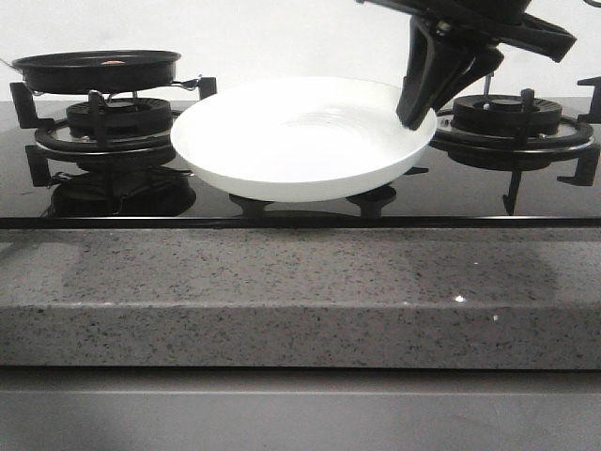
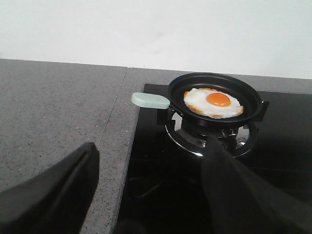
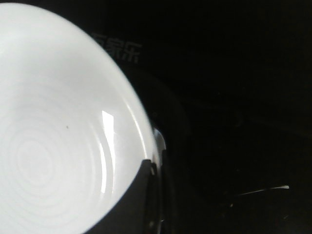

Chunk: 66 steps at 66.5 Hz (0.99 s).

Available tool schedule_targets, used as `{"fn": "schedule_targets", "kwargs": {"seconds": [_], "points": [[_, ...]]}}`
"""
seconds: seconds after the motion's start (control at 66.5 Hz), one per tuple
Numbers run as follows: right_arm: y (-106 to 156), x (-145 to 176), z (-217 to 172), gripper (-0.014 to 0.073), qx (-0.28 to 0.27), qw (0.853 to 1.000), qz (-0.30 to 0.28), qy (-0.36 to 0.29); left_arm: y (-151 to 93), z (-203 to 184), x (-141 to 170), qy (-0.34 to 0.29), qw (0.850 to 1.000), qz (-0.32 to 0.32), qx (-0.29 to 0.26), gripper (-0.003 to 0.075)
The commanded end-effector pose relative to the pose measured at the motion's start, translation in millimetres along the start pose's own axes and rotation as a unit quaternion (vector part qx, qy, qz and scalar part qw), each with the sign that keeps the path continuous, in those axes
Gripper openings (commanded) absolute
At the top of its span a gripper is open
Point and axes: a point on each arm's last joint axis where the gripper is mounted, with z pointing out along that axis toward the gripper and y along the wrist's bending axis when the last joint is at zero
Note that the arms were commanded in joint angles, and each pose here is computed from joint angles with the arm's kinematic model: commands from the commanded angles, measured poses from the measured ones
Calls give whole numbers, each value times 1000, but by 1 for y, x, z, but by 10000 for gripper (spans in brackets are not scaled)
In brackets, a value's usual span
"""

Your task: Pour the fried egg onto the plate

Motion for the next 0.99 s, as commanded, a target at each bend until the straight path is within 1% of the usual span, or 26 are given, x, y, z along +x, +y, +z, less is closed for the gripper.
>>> {"fn": "schedule_targets", "kwargs": {"seconds": [0.0,0.406,0.662,0.737,0.843,0.978], "points": [[6,-8,-21,-66,-13,999,-3,-50,-1,-2,-17,-51,999,0,3,459],[6,-8,-21,-66,-13,999,-3,-50,-1,0,-19,-60,998,-1,5,459],[6,-8,-21,-66,-13,999,-3,-49,-2,14,-16,-37,999,-3,5,459],[6,-8,-21,-66,-13,999,-3,-49,-1,20,-17,-12,1000,0,2,463],[6,-8,-21,-66,-13,999,-3,-49,-1,34,-23,50,999,7,-7,465],[6,-8,-21,-66,-13,999,-3,-49,0,58,-32,143,990,12,-17,465]]}}
